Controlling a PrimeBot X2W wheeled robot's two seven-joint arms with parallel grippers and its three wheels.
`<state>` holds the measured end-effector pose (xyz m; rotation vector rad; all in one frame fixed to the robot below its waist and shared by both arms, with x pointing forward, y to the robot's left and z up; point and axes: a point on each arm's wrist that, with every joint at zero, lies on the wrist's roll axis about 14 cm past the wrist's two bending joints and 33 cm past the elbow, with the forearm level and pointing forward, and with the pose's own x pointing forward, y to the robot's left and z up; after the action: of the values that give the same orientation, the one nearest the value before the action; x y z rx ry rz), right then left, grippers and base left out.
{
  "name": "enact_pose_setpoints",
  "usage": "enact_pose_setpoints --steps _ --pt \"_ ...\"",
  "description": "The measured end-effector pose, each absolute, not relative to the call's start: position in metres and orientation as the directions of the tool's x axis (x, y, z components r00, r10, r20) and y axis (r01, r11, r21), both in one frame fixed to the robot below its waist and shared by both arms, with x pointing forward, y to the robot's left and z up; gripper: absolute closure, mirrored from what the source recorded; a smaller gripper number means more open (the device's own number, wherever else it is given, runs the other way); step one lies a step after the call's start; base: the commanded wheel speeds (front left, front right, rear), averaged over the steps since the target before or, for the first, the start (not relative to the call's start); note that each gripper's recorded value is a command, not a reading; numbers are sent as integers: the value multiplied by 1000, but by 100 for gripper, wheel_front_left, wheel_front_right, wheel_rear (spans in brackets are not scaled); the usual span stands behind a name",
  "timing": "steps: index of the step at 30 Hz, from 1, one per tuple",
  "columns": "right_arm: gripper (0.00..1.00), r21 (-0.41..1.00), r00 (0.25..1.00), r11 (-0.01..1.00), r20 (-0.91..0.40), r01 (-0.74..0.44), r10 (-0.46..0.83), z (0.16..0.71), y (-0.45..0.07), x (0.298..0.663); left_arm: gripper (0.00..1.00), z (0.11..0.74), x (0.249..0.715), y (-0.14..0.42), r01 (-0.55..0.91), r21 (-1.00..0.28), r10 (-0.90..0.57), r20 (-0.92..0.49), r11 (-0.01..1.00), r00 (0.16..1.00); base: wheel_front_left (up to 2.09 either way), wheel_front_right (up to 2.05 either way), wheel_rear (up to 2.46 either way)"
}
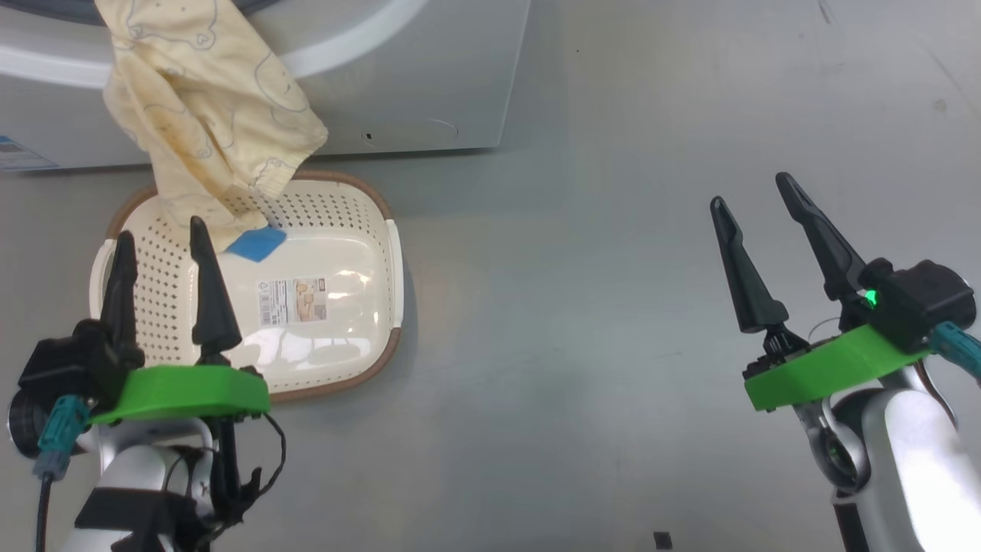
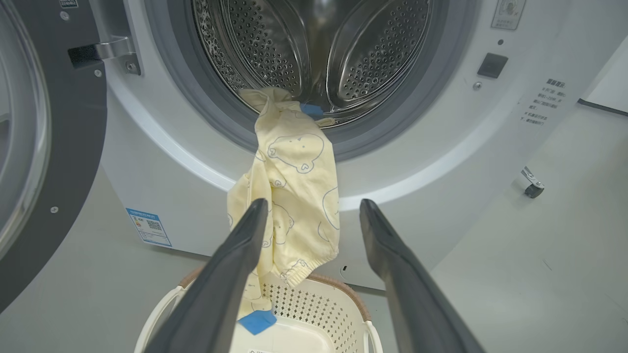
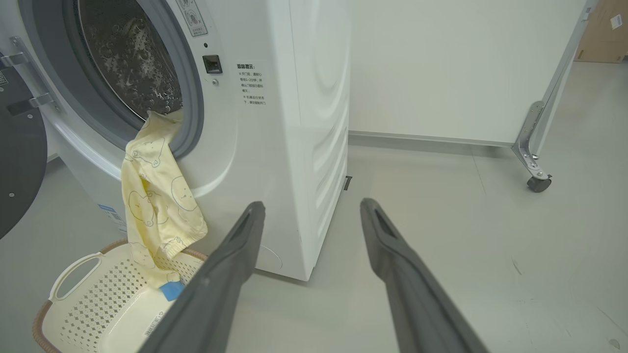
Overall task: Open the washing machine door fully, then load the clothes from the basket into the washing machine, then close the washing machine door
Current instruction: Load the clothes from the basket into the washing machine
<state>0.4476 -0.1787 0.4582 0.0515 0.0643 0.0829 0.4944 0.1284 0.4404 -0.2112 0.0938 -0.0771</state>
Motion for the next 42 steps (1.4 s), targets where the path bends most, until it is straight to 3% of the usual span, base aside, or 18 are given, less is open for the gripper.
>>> enact_pose_setpoints --steps 22,30,42 --pt "0 43 994 995 -48 -95 97 472 -174 441 0 439 483 127 66 -215 -90 -106 974 990 0 0 0" --pt "0 47 992 993 -72 -104 107 462 -170 443 0 408 489 125 48 -217 -94 -207 975 974 0 0 0" --pt "0 64 987 993 -117 -101 108 438 -171 452 0 343 548 117 9 -222 -98 -397 975 912 0 0 0"
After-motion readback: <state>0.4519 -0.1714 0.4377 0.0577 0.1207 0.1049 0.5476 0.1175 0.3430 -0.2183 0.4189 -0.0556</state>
